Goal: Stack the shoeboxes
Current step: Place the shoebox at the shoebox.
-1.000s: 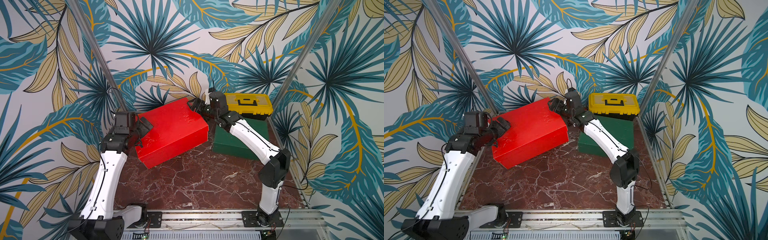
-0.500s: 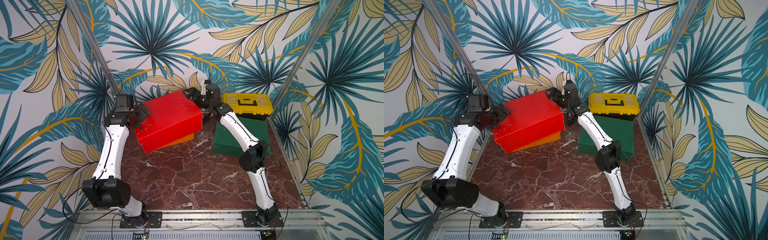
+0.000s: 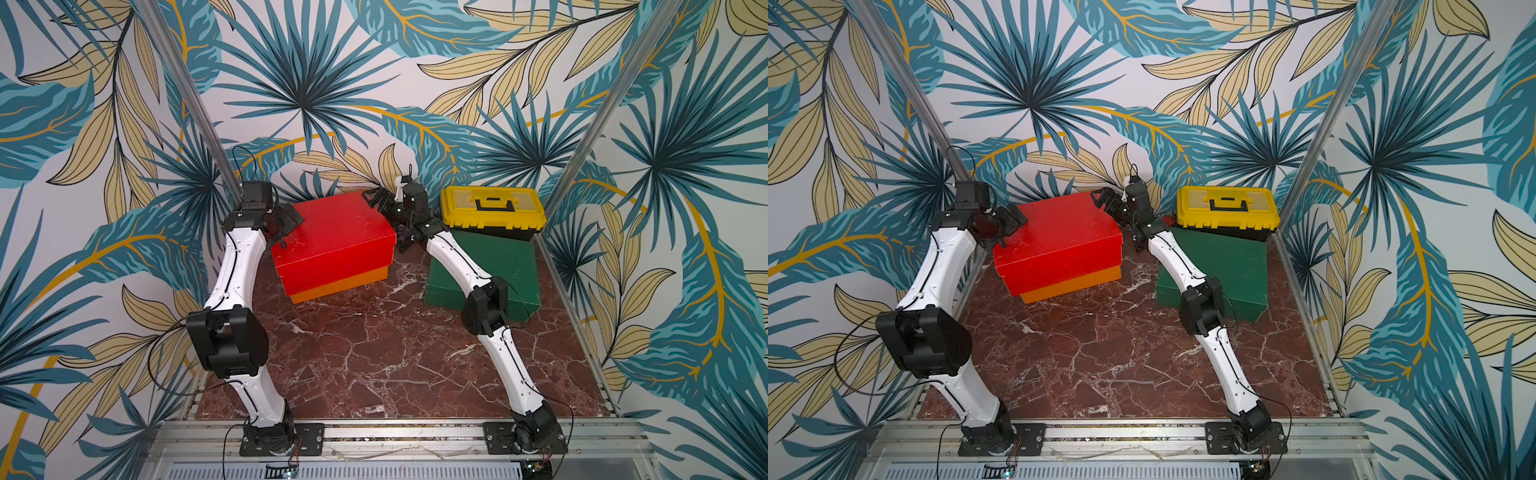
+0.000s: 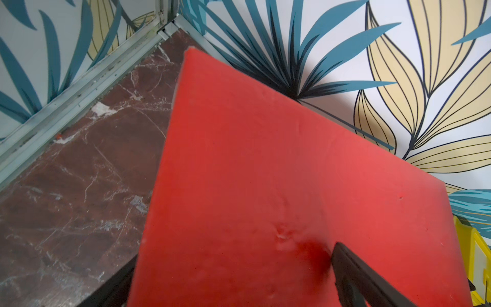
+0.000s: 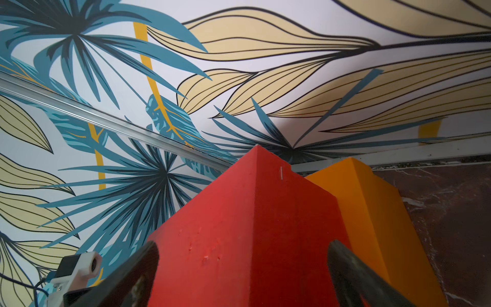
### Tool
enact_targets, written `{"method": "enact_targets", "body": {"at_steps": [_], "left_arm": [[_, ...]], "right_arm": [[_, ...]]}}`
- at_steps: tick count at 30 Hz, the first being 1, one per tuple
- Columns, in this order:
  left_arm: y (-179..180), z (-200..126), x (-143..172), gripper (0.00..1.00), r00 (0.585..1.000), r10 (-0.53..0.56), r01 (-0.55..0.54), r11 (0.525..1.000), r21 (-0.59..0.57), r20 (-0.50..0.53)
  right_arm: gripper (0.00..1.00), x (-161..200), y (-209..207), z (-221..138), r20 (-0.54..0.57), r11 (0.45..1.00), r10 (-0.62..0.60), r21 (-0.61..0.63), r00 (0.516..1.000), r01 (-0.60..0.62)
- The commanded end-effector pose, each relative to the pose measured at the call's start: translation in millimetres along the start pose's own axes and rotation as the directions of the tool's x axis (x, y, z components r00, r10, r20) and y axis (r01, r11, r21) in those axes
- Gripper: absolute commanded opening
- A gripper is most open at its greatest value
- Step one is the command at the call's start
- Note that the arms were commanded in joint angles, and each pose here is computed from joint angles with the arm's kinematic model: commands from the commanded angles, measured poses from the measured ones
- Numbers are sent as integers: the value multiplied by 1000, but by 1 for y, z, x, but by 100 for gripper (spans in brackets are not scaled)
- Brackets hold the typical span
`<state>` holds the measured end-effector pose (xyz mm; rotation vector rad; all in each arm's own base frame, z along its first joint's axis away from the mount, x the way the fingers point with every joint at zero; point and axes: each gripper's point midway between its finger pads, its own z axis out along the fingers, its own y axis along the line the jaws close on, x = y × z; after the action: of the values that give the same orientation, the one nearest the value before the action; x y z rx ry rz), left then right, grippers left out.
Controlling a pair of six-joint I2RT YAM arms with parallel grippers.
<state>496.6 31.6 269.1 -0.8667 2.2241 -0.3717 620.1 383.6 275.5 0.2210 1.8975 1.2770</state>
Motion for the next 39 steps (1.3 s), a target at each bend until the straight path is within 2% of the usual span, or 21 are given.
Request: {"method": "enact_targets", "body": {"at_steps": [1, 6, 13, 21, 29, 34, 39], "left_arm": [[-143, -43, 47, 100, 975, 149, -38, 842, 539, -164], [-133, -13, 44, 100, 972, 128, -12, 864, 504, -196], [-103, 22, 43, 100, 961, 82, 50, 888, 457, -264], [-95, 22, 42, 100, 962, 76, 51, 894, 445, -262], [-62, 32, 36, 100, 962, 18, 95, 915, 393, -274], [-54, 36, 37, 100, 963, 11, 98, 917, 387, -270], [-45, 42, 37, 100, 964, 3, 99, 925, 366, -267]], "right_arm": [[99, 131, 96, 12, -281, 967, -36, -252, 959, -38], [99, 126, 71, 21, -258, 977, -27, -212, 966, -29], [99, 126, 39, 29, -236, 990, -92, -129, 967, 63], [99, 122, 25, 25, -265, 989, -123, -113, 956, 96], [99, 98, -15, -1, -305, 984, -162, 18, 938, 176], [99, 81, -33, -11, -294, 968, -192, 100, 936, 230], [99, 66, -52, -17, -287, 964, -168, 152, 943, 217]]}}
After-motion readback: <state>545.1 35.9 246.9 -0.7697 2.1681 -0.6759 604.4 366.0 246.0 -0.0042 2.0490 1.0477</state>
